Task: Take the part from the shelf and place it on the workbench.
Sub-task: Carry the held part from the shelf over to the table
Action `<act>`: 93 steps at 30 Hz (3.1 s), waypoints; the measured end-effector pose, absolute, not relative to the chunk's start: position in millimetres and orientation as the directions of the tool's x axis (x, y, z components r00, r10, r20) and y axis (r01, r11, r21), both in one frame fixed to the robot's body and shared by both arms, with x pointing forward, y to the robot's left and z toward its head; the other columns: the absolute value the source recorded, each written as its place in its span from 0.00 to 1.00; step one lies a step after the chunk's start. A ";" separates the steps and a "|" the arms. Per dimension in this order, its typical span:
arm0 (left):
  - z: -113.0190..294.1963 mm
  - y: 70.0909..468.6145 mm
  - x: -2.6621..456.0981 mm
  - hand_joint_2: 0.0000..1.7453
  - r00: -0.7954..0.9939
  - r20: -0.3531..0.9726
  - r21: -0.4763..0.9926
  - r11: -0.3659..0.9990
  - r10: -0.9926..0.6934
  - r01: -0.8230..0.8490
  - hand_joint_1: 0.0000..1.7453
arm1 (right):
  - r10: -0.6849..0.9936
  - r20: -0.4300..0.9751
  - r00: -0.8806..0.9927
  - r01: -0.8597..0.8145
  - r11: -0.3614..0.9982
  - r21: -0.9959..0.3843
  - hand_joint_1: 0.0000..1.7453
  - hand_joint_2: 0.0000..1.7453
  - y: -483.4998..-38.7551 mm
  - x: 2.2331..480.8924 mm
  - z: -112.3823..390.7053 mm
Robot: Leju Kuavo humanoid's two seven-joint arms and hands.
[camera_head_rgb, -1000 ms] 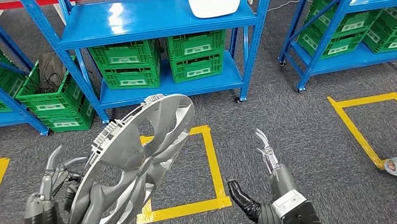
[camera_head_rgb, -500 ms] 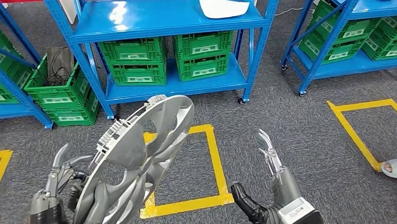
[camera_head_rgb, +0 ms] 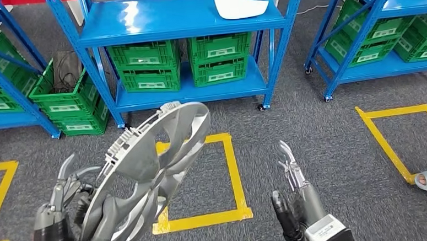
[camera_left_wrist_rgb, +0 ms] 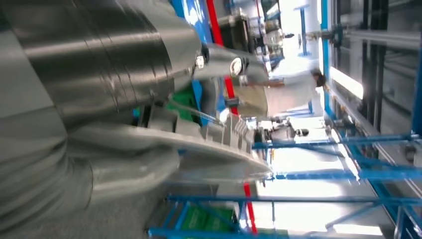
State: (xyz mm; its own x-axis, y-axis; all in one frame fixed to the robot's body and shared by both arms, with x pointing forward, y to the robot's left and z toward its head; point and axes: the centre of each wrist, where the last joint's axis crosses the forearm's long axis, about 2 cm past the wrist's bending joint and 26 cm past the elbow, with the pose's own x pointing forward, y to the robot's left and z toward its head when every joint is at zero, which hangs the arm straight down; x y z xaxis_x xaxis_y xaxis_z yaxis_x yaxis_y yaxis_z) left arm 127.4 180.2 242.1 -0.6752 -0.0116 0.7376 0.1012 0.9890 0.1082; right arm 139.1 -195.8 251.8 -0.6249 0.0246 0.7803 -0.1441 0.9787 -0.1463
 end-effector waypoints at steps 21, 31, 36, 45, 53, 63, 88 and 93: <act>241.1 179.3 127.0 1.00 -0.672 0.741 0.110 0.988 -0.010 0.107 1.00 | 0.009 0.788 -0.616 -0.149 0.981 -0.127 0.00 0.00 -195.7 136.2 250.6; 241.9 179.1 127.0 1.00 -0.676 0.737 0.106 0.988 -0.004 0.109 1.00 | 0.007 0.785 -0.620 -0.147 0.981 -0.125 0.00 0.00 -195.8 136.2 251.6; 241.4 179.0 126.9 1.00 -0.673 0.740 0.103 0.988 -0.001 0.112 1.00 | 0.010 0.784 -0.620 -0.145 0.981 -0.127 0.00 0.00 -195.8 136.1 251.5; 242.0 179.0 127.3 1.00 -0.677 0.736 0.103 0.988 0.002 0.114 1.00 | 0.017 0.782 -0.622 -0.141 0.981 -0.134 0.00 0.00 -195.8 136.6 252.1; 241.6 179.0 125.7 1.00 -0.697 0.713 0.163 0.985 -0.080 0.054 1.00 | 0.027 0.783 -0.622 -0.134 0.981 -0.140 0.00 0.00 -195.8 136.4 252.1; 242.8 179.0 124.1 1.00 -0.710 0.686 0.211 0.978 -0.155 -0.010 1.00 | 0.033 0.784 -0.619 -0.129 0.981 -0.143 0.00 0.00 -195.7 136.4 252.3; 241.9 178.5 122.9 1.00 -0.710 0.693 0.188 0.982 -0.123 0.013 1.00 | 0.031 0.786 -0.617 -0.123 0.983 -0.135 0.00 0.00 -195.8 136.3 252.3; 241.9 178.3 122.9 1.00 -0.708 0.696 0.186 0.983 -0.121 0.014 1.00 | 0.030 0.787 -0.616 -0.122 0.984 -0.133 0.00 0.00 -195.9 136.3 252.2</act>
